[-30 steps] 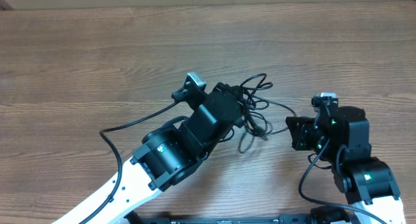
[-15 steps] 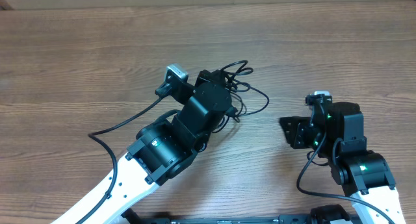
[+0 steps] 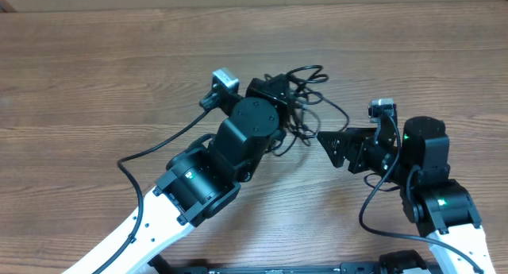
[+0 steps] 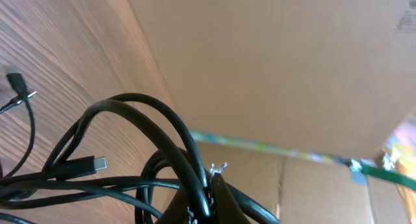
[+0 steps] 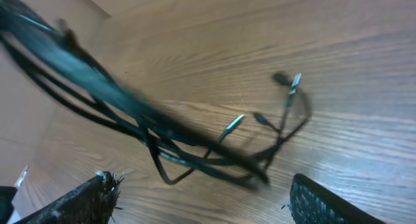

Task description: Untangle cables

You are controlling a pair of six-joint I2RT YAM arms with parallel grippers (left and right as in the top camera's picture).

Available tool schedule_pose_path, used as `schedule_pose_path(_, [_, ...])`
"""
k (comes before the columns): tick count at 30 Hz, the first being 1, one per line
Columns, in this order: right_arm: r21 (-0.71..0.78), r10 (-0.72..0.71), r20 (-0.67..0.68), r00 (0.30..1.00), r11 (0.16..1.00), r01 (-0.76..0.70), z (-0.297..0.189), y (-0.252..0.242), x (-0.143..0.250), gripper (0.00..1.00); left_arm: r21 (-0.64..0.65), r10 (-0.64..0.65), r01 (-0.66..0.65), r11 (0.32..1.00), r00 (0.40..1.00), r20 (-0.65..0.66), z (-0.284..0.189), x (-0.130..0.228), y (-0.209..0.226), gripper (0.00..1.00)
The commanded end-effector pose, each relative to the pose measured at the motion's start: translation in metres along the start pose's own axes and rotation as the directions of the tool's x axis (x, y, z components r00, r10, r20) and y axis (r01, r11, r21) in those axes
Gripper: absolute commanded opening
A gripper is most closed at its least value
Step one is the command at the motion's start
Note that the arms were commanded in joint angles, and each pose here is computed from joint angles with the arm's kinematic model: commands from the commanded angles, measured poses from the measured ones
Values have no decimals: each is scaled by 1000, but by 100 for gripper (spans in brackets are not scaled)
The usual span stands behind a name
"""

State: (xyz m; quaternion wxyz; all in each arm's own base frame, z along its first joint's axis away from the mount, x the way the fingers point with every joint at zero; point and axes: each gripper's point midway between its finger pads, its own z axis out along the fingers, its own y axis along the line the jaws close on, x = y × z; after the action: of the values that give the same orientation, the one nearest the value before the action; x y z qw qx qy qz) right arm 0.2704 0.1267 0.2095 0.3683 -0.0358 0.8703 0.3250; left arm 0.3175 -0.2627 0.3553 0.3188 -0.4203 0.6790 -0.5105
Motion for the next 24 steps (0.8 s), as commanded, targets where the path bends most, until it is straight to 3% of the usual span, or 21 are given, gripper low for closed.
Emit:
schedule_pose_path(1, [36,44,-15,999,998,-44,6,-9,1,83,40,-29,34,999,991,-129,-7,20,-16,4])
schedule_pose_path(6, [281,160,-38,986,949,-143,10,-58,16,84,52,-18,26,998,989,-149,-10,22,-20,4])
schedule_pose_path(11, [553,274,4,962,801,-230,-4,-110,35,86,86,1,11,996,990,-140,-21,17,-29,4])
schedule_pose_path(24, [698,330,89,940,653,-295,-27,-137,45,87,108,58,-56,993,998,-21,-33,-7,-36,4])
